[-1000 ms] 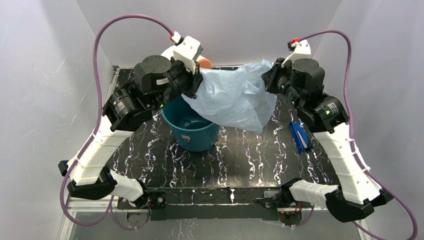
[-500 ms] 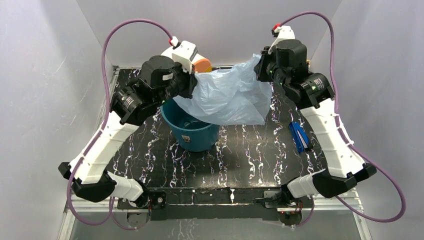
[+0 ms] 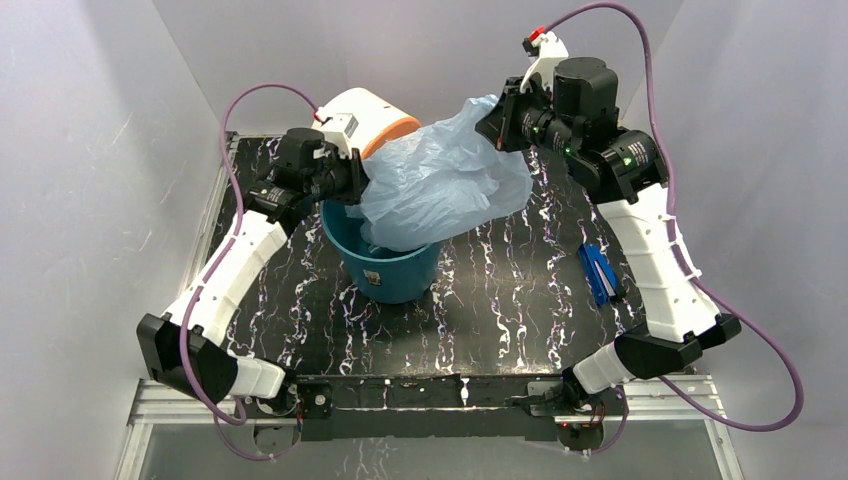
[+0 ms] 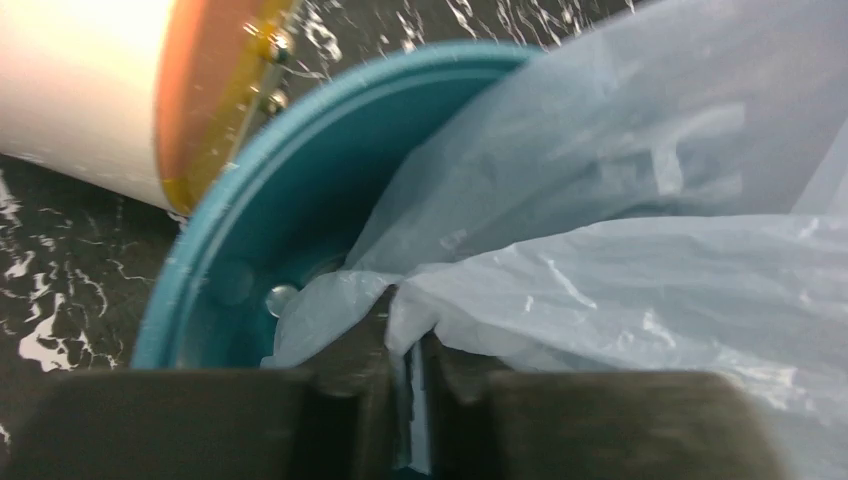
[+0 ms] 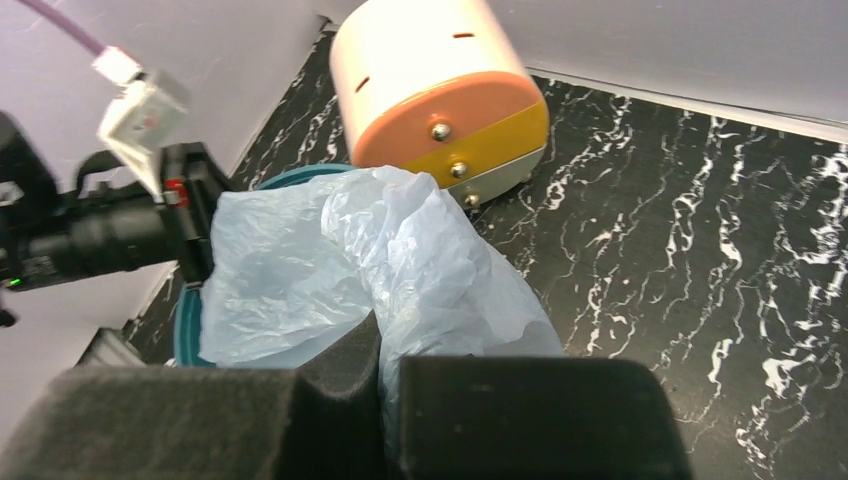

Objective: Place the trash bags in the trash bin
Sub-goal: Place the trash bag in the trash bin.

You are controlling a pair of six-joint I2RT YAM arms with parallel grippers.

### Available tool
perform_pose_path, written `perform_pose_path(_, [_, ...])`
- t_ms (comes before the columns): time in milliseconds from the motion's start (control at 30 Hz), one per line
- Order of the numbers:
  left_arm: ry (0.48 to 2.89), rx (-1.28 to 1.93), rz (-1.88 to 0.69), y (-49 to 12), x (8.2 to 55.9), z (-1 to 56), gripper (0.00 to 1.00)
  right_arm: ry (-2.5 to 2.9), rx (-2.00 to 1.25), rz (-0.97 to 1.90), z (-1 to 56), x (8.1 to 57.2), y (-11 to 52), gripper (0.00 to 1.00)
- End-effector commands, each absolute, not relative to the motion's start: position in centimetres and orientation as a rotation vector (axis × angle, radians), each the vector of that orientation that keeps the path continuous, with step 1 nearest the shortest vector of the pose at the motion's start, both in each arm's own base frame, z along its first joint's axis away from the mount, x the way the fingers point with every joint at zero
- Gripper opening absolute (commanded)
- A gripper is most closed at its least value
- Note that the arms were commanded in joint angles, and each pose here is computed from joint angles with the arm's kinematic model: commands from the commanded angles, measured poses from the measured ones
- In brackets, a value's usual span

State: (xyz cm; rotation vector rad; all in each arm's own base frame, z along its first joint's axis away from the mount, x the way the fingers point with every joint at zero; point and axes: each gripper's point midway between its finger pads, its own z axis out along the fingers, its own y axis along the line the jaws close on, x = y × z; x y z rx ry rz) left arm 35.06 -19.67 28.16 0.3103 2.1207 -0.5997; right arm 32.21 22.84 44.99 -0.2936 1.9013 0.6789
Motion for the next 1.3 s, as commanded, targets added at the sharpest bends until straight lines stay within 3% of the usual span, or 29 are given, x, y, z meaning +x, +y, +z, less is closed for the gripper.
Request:
perform_pose_path(0, [1.997,0.399,-0.833,-21.9,32.7,31.4,0.18,1.767,-0.351,0.802,49.0,31.0,24.1,0.07])
perform_pose_path(67, [2.007,0.408,-0.821,-21.6,32.1,31.3,0.33,1.765,-0.358,0.812,49.0,31.0,24.3,0.07])
perform_pose_path(200, [1.926,0.381,-0.732,-19.8,31.4,34.3,0.5,1.789,-0.331,0.782,48.2,31.8,24.0,0.07])
perform_pose_path(567, [1.972,0.294,-0.367,-13.3,29.9,36.0,0.6,1.82,-0.301,0.738,46.9,32.5,23.7,0.09])
perform_pose_path(700, [1.876,0.318,-0.404,-13.2,28.3,39.1,0.64,1.83,-0.318,0.752,46.5,32.5,24.1,0.09])
perform_pose_path(933, [1.686,0.74,-0.888,-20.4,22.2,43.0,0.68,1.842,-0.313,0.791,45.5,32.5,24.7,0.09])
perform_pose_path(1133, [1.837,0.752,-0.885,-20.7,23.6,38.3,0.66,1.82,-0.333,0.843,46.0,31.8,25.1,0.1])
perform_pose_path(1267, [1.949,0.695,-0.868,-20.9,25.8,34.3,0.5,1.76,-0.382,0.888,47.8,30.8,25.5,0.1])
